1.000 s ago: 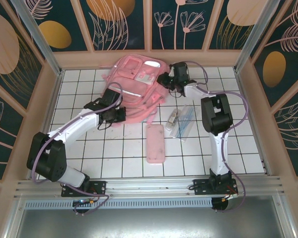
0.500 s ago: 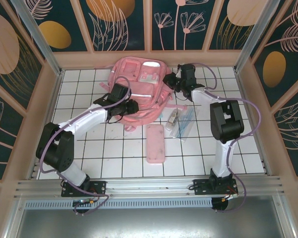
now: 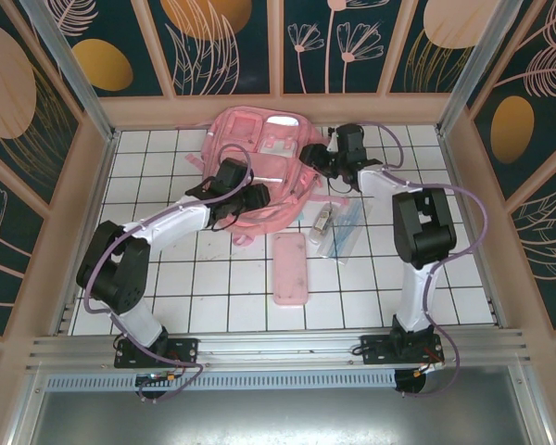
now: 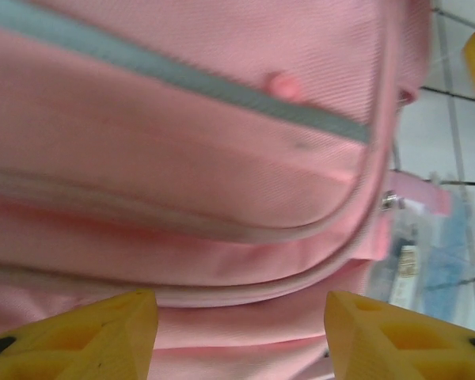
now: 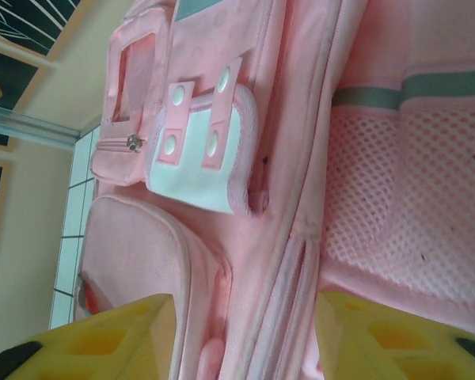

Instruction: Pack the student bag

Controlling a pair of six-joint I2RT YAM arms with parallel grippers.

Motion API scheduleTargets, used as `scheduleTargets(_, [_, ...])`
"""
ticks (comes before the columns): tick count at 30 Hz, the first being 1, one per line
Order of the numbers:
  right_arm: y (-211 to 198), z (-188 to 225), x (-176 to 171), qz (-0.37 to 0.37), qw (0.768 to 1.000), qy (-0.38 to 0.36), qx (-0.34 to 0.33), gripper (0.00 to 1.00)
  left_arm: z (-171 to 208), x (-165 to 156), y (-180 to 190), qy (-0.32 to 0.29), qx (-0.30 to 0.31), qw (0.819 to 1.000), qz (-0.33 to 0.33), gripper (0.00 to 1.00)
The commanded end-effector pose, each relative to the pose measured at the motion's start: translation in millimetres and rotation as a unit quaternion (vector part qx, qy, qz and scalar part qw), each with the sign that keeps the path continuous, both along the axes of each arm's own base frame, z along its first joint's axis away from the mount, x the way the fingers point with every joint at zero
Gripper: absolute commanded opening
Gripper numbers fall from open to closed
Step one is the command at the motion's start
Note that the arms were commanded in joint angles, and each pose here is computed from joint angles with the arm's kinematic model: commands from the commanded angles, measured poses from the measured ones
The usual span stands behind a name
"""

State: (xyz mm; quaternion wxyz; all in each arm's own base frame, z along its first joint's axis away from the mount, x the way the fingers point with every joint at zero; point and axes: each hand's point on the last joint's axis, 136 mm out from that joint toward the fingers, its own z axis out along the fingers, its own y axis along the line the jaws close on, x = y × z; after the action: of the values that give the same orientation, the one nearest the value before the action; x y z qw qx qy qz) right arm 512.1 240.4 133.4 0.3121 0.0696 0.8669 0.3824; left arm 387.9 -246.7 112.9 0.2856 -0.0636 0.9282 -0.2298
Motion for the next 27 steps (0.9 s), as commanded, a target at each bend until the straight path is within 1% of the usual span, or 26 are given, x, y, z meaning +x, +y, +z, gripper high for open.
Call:
scheduleTargets(1, [8.5, -22.6, 14.0, 0.008, 1.000, 0.016, 0.000, 0.50, -14.7, 0.6, 7.3, -0.001, 0.005, 1.000, 0.024, 0.58])
scheduleTargets(3, [11.5, -34.4, 21.7, 0.005, 1.000, 0.028, 0.003, 0.51, -20.3, -2.2, 10.0, 0.003, 0.009, 1.000, 0.025, 0.58])
scheduleTargets(4, [13.5, -38.8, 24.4, 0.003, 0.999, 0.032, 0.004, 0.51, -28.9, -3.6, 12.1, 0.009, 0.017, 0.999, 0.026, 0.58])
scheduleTargets(7, [14.2, -47.1, 29.1, -0.010, 0.999, 0.033, -0.012, 0.51, -48.2, -5.0, 20.1, 0.019, 0.040, 0.998, 0.035, 0.59])
scheduleTargets(8, [16.2, -47.6, 29.8, -0.009, 0.999, 0.031, -0.009, 0.50, -53.8, -5.4, 22.0, 0.021, 0.047, 0.998, 0.037, 0.58])
scheduleTargets(9, [19.2, -48.3, 30.3, -0.004, 0.999, 0.031, -0.002, 0.46, -59.0, -5.8, 23.1, 0.024, 0.052, 0.998, 0.037, 0.58])
scheduleTargets(10, [22.3, -49.1, 31.3, 0.001, 0.999, 0.033, 0.006, 0.35, -63.8, -5.5, 24.7, 0.026, 0.058, 0.997, 0.038, 0.58])
scheduleTargets(12, [28.6, -49.4, 29.9, 0.014, 0.999, 0.036, 0.019, 0.09, -74.5, -5.7, 30.1, 0.030, 0.077, 0.996, 0.040, 0.58])
scheduleTargets(13, [29.7, -47.1, 27.3, 0.015, 0.999, 0.037, 0.026, 0.00, -80.0, -4.3, 36.2, 0.030, 0.091, 0.994, 0.046, 0.58])
scheduleTargets(17, [29.1, -21.2, 4.7, 0.014, 0.997, 0.034, 0.069, 0.00, -100.9, 6.5, 68.5, 0.035, 0.134, 0.988, 0.070, 0.57])
scheduleTargets(21, [38.0, 10.7, -26.8, 0.014, 0.993, 0.028, 0.113, 0.00, -109.7, 35.6, 102.6, 0.036, 0.151, 0.983, 0.096, 0.57])
scheduleTargets(23, [46.0, 17.5, -38.2, 0.011, 0.992, 0.033, 0.125, 0.00, -101.6, 50.8, 111.6, 0.023, 0.160, 0.982, 0.103, 0.57])
scheduleTargets(27, [56.7, 20.8, -48.7, -0.017, 0.986, 0.045, 0.158, 0.00, -63.8, 69.1, 114.0, -0.004, 0.181, 0.979, 0.097, 0.60])
